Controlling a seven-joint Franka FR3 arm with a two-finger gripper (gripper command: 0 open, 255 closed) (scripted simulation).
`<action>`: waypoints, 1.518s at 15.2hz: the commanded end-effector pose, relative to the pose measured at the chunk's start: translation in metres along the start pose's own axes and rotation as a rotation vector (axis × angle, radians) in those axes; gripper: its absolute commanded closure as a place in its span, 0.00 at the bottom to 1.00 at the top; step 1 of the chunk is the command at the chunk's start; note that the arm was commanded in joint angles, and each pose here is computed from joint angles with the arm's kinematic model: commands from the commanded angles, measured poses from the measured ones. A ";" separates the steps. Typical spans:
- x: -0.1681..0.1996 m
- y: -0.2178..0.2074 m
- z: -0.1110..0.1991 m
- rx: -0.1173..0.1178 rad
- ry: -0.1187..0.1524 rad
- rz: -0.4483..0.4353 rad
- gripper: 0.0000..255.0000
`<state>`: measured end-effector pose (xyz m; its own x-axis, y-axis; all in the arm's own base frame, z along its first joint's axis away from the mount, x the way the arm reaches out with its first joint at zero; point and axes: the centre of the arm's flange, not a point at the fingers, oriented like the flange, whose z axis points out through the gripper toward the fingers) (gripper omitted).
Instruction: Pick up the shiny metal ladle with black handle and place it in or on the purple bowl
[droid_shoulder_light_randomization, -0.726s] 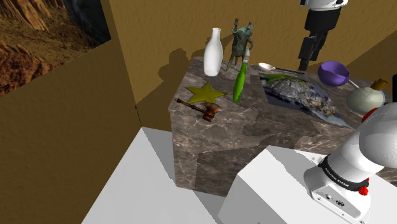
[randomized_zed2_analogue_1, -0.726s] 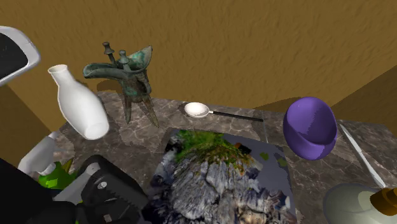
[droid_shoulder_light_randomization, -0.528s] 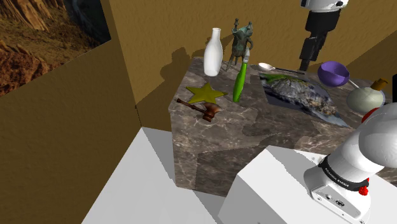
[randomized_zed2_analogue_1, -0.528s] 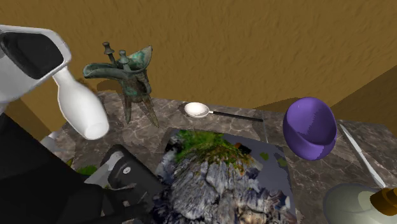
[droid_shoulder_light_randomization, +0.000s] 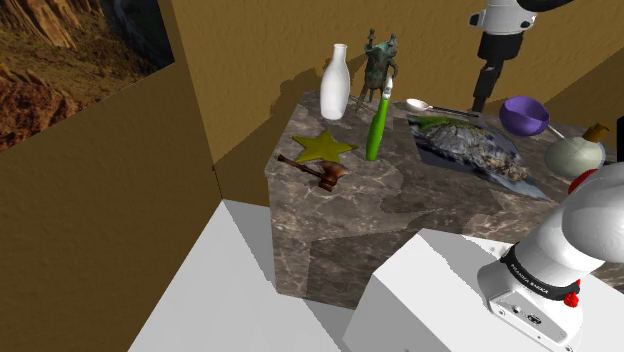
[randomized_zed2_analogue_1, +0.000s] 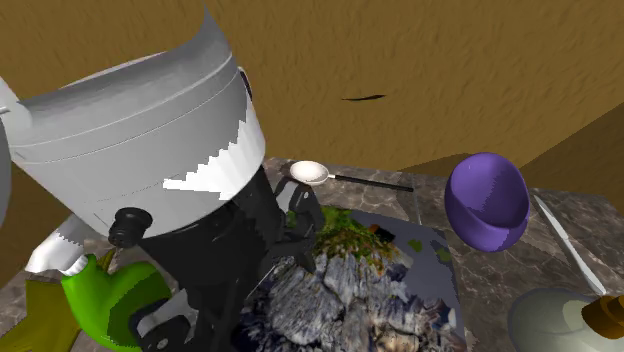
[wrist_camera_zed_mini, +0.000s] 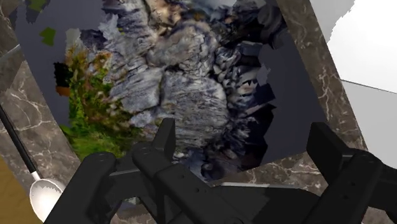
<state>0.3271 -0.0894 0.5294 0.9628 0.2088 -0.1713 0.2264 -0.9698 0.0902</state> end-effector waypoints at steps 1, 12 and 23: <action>0.002 0.024 0.015 -0.006 0.005 -0.032 0.00; 0.035 0.147 0.075 -0.034 0.028 -0.189 0.00; 0.088 0.265 0.130 -0.061 0.052 -0.347 0.00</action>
<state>0.4430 -0.3357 0.4164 0.8423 0.5169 -0.1527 0.5330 -0.8409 0.0935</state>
